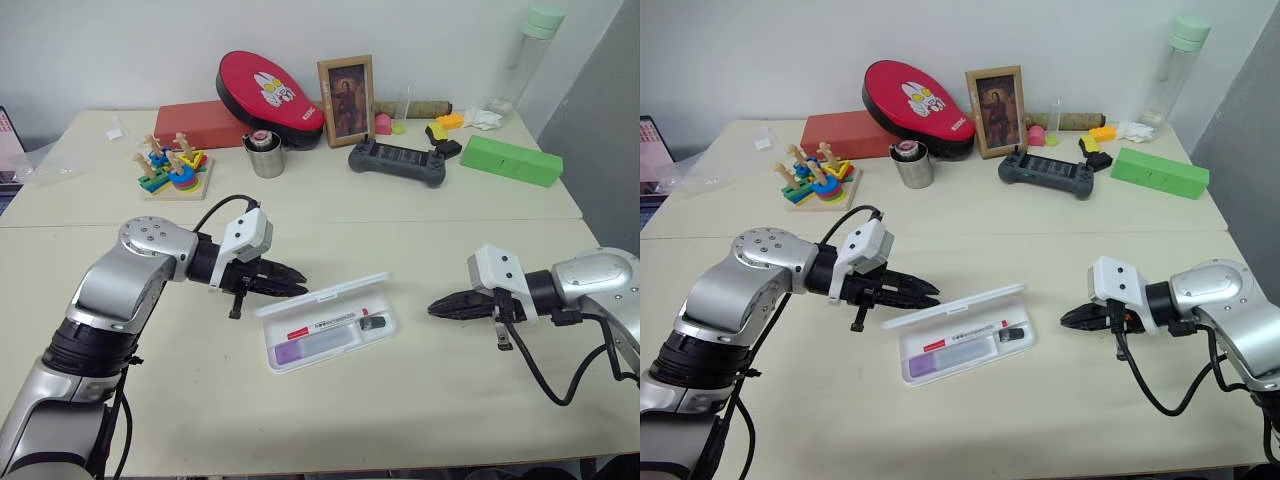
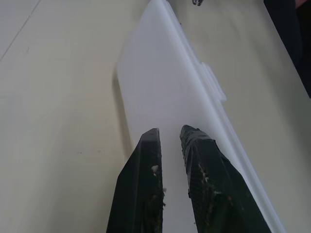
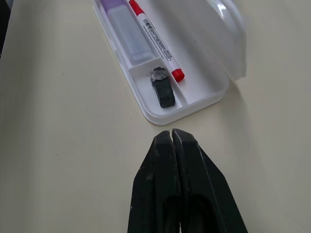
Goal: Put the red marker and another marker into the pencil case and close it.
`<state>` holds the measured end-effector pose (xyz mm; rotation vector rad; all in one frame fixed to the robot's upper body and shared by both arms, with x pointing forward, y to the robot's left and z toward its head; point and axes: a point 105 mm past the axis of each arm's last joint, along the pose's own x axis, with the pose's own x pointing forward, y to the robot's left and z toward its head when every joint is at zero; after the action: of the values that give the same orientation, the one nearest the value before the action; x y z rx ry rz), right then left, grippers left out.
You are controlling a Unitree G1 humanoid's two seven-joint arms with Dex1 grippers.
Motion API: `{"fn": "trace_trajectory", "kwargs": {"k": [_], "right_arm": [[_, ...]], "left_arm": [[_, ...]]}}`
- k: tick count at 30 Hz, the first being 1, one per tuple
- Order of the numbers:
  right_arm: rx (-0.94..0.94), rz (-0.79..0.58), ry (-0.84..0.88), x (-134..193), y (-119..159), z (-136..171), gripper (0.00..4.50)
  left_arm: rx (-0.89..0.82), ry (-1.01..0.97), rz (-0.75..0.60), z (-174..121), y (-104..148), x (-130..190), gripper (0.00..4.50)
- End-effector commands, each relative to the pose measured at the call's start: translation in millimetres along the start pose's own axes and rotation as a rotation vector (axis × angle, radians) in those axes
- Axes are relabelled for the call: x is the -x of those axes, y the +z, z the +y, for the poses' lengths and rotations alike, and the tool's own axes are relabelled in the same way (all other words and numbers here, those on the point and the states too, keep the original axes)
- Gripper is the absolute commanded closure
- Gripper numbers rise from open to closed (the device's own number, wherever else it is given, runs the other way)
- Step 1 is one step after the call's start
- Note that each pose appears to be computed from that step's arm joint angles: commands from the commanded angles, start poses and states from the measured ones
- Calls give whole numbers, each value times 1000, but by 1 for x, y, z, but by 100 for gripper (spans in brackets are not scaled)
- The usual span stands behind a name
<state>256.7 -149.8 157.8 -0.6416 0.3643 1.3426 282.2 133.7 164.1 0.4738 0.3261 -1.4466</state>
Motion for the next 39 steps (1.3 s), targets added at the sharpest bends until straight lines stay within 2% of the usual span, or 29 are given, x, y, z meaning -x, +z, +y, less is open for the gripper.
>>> {"fn": "trace_trajectory", "kwargs": {"k": [1,8,17,32,35,39], "right_arm": [[30,-1,-8,2,3,-1,447],[30,-6,-15,2,4,-1,447],[29,-7,-17,2,4,-1,447],[27,-13,-21,1,5,-1,447],[27,-17,-24,1,5,-1,447],[7,-66,-34,2,14,-3,447]], "left_arm": [[-41,7,22,-11,-6,-9,373],[-95,82,90,-7,-30,-26,373],[-148,59,68,-13,-28,-54,373],[-214,-59,129,-30,-39,-52,373],[-204,-37,91,-29,-34,-53,373],[-147,42,-16,-20,-14,-44,373]]}}
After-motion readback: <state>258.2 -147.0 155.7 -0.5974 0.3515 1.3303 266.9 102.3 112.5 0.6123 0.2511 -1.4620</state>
